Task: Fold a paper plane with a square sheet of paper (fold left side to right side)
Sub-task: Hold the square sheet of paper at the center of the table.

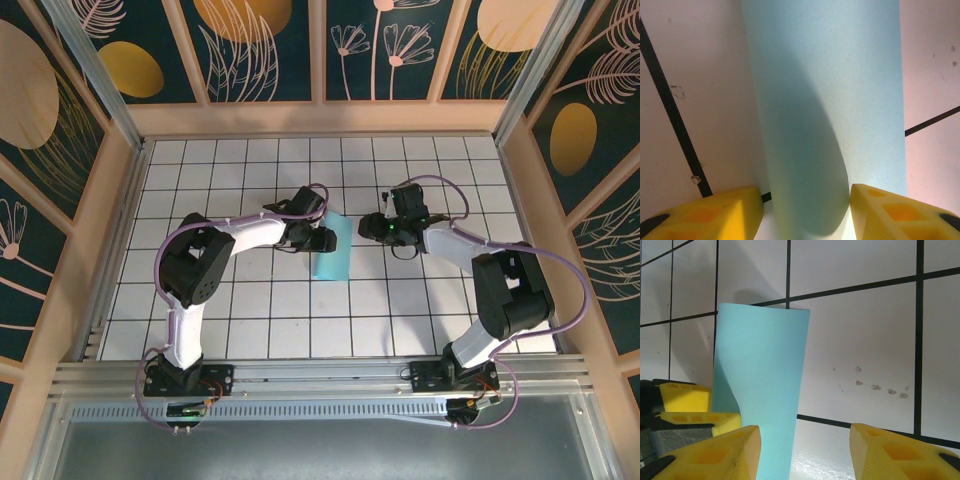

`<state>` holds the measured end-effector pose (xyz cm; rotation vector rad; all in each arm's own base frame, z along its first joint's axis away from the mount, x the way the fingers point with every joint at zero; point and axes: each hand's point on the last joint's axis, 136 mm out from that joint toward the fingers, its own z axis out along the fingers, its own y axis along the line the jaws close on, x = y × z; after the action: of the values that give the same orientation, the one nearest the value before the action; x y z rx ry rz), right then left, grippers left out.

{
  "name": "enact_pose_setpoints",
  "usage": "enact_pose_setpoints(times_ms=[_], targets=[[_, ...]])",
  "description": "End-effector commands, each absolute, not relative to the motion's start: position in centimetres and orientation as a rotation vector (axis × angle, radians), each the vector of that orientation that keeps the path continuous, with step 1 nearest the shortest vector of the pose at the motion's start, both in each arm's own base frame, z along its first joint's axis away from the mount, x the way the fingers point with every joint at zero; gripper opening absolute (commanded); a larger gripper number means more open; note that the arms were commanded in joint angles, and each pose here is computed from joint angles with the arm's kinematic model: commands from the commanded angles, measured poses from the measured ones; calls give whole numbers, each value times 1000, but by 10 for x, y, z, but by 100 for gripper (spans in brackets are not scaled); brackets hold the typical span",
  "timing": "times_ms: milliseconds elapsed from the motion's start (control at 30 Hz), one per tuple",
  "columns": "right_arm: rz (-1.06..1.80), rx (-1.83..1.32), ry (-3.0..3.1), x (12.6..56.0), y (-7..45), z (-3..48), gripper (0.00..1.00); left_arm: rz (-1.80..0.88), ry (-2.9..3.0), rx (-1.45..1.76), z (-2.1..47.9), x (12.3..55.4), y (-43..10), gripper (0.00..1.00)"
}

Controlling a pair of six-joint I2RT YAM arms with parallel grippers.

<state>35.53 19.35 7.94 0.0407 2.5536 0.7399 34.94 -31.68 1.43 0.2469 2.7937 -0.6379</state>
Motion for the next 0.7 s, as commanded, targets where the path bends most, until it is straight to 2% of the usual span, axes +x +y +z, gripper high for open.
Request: enact_pose_setpoints(times_ms=[0,67,167,333,667], targets=[[810,31,2539,355,198,79,48,-432,2963,255,-59,321,-287,53],[878,26,2536,354,206,79,40,-431,2963,252,-58,321,-287,53],[1001,19,2535,349,221,77,24,-429,2965,251,-59,321,-287,52],[1048,-8,2573,346,239,63,1,-431,2964,253,-58,321,-288,52],[1055,-36,2636,340,256,38,0,-424,2968,251,-60,321,-287,52]])
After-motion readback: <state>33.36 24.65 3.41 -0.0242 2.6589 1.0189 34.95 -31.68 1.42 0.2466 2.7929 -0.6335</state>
